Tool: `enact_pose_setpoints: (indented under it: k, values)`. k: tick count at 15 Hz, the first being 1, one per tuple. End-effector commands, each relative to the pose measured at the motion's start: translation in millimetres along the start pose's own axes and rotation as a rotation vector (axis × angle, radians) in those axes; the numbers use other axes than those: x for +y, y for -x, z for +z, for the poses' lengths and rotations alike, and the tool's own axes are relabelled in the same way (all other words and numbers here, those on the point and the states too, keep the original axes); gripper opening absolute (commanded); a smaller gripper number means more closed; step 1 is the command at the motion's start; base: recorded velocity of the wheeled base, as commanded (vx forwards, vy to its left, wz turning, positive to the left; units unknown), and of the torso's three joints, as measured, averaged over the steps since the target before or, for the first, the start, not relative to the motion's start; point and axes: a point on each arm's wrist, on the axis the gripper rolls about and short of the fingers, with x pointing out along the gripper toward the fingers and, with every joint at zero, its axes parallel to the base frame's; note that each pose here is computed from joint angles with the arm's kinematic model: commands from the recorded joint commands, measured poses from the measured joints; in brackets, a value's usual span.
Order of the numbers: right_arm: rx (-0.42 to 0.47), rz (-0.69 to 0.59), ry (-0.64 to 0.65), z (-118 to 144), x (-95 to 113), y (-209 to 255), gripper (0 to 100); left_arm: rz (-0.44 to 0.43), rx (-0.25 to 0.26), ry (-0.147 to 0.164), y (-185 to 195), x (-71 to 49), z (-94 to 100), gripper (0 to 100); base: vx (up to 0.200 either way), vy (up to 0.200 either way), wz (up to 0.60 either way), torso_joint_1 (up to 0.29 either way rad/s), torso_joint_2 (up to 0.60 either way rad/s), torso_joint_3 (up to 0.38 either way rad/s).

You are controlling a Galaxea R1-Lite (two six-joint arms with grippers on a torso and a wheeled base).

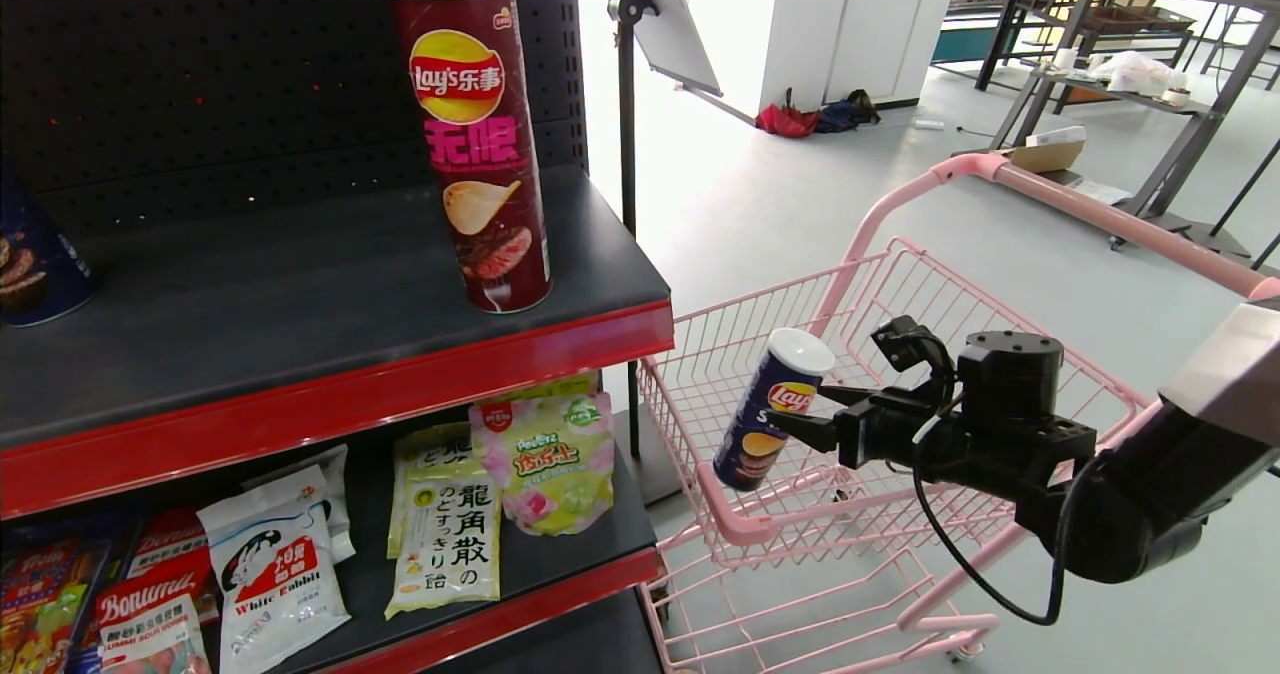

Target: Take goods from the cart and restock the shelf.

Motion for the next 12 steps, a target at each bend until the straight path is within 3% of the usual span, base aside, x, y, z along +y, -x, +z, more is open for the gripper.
enact_pose_setpoints:
  k: [1, 12]
  values:
    - [0.010, 0.004, -0.003, -6, -5, -14, 100, 0.002, 0.000, 0.000, 0, 0.0, 0.1, 100, 0.000, 0.000, 0.00, 0.000, 0.00, 0.000]
    - [-0.074, -0.021, 0.027, -7, -23, -53, 100, 0.001, 0.000, -0.008, 0, 0.0, 0.1, 100, 0.000, 0.000, 0.00, 0.000, 0.00, 0.000]
